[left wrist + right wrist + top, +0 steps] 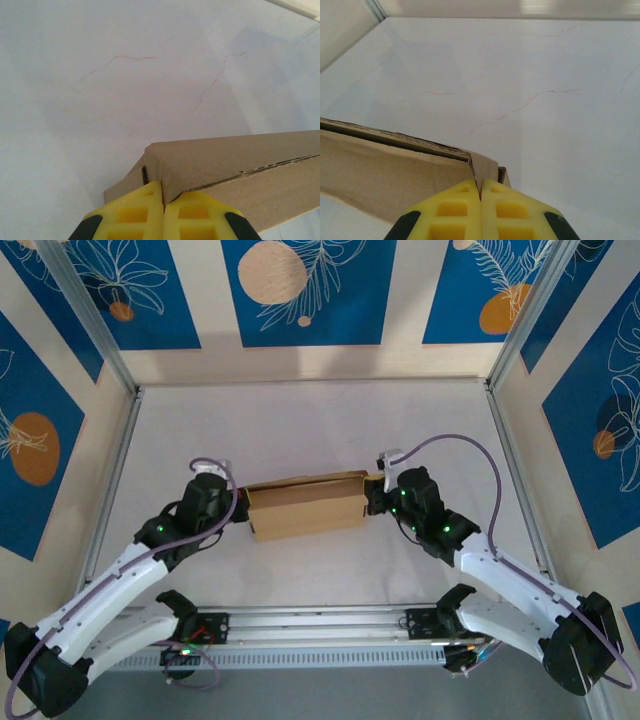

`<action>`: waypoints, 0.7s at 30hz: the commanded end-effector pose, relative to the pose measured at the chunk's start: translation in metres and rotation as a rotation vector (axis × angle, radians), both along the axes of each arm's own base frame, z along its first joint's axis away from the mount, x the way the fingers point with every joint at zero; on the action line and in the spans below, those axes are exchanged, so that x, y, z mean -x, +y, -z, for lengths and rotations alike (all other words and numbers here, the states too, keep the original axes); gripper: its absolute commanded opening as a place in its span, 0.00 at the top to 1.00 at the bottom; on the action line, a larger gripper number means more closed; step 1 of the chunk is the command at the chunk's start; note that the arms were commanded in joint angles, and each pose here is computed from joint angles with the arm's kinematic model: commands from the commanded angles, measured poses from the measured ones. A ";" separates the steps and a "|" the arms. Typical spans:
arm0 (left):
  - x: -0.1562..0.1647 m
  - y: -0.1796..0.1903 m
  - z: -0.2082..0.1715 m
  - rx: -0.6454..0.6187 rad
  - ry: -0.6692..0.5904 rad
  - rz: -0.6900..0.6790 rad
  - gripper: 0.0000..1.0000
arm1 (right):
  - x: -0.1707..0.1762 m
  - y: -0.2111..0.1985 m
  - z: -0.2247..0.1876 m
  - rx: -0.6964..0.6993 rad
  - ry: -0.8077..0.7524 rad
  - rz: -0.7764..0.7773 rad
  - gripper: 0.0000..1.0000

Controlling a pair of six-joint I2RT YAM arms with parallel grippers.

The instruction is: Fold the paper box

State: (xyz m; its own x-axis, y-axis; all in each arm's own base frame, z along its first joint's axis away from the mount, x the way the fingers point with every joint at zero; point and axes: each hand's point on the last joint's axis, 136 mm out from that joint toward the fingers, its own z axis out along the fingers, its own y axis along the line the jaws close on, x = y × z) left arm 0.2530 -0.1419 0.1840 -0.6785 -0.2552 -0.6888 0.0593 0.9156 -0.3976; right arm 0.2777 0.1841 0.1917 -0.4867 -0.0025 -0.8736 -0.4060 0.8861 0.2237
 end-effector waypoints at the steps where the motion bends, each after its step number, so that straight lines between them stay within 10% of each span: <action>1: 0.017 0.025 0.044 -0.132 0.098 -0.049 1.00 | 0.015 -0.014 0.045 0.019 0.144 0.055 1.00; 21: 0.016 0.030 0.049 -0.365 0.113 -0.044 1.00 | 0.033 -0.019 -0.005 -0.245 0.076 -0.028 0.47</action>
